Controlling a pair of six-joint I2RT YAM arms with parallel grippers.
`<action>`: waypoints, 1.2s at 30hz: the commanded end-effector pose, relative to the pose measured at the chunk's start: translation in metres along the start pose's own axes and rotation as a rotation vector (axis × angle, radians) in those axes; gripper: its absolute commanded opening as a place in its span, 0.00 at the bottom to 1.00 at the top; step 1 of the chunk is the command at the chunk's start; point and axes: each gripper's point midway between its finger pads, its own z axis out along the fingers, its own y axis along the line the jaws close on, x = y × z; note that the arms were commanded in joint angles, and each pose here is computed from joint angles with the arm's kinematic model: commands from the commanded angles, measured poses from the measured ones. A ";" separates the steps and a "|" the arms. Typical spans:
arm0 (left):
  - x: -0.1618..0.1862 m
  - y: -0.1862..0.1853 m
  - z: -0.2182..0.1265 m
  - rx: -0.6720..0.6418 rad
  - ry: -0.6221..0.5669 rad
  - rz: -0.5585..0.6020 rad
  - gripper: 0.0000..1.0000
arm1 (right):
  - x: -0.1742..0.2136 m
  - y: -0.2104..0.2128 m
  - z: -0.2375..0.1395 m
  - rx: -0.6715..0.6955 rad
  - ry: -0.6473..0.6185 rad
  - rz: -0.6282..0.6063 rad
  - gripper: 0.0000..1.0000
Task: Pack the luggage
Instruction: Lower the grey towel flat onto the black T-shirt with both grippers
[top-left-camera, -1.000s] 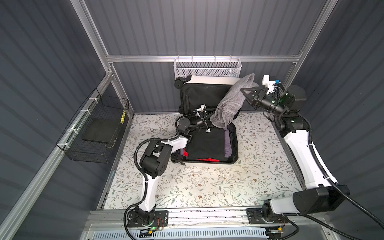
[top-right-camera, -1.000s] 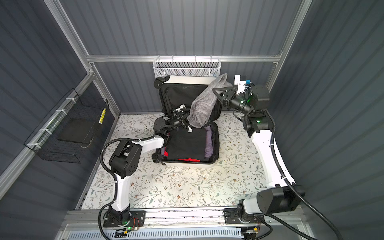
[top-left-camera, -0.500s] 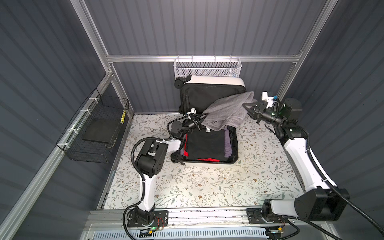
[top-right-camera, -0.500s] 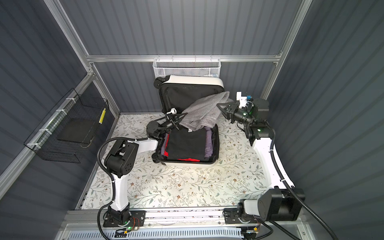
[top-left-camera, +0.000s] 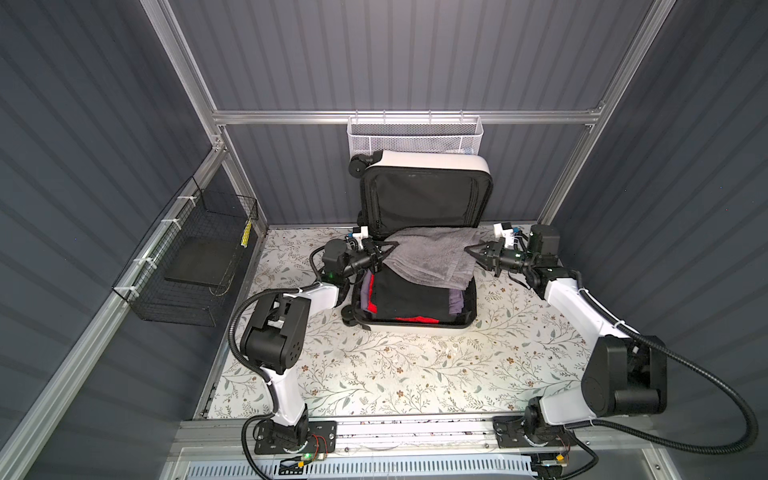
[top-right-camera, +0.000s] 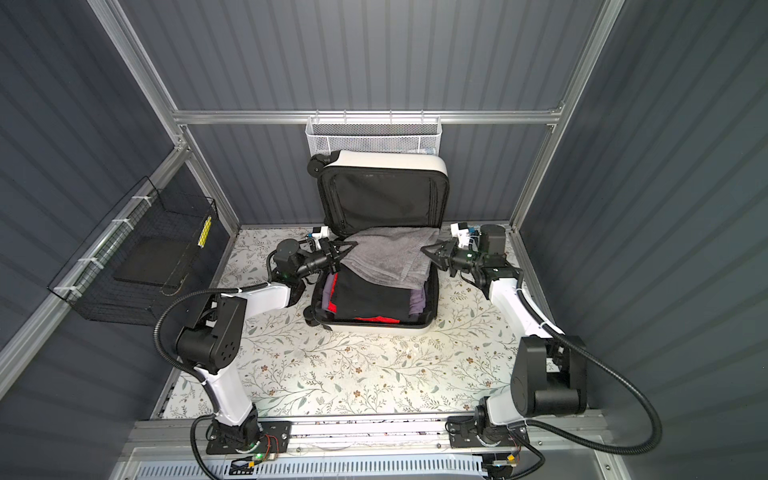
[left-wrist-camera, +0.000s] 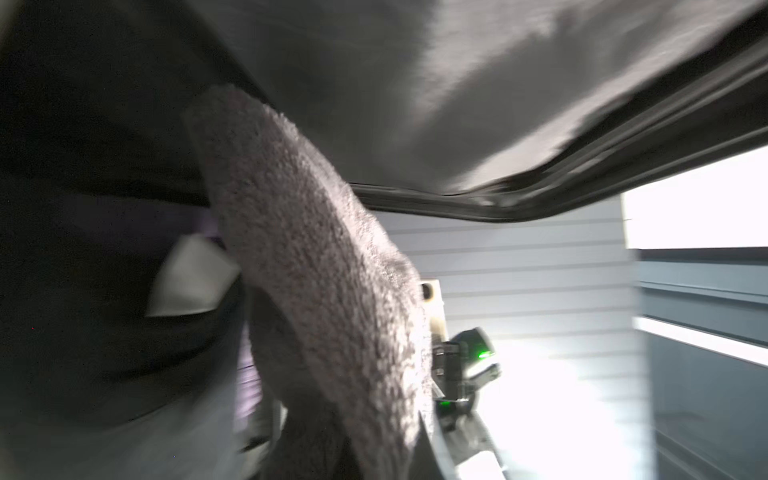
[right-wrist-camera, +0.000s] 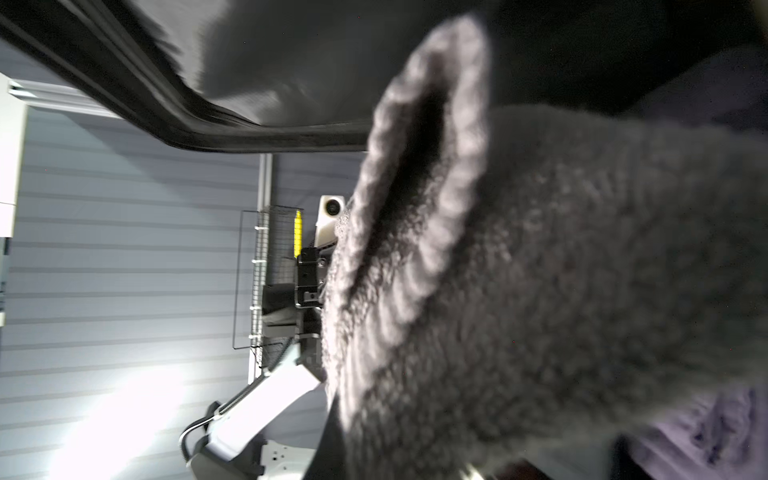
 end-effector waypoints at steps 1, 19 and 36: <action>0.006 0.005 -0.014 -0.157 0.026 0.212 0.00 | 0.003 -0.010 0.014 0.006 0.051 -0.059 0.00; 0.024 0.065 -0.056 -0.453 0.010 0.296 0.00 | 0.019 -0.089 0.044 0.158 0.107 0.028 0.00; 0.014 0.037 -0.088 -0.625 -0.055 0.429 1.00 | -0.008 -0.086 -0.028 0.532 -0.119 -0.099 0.71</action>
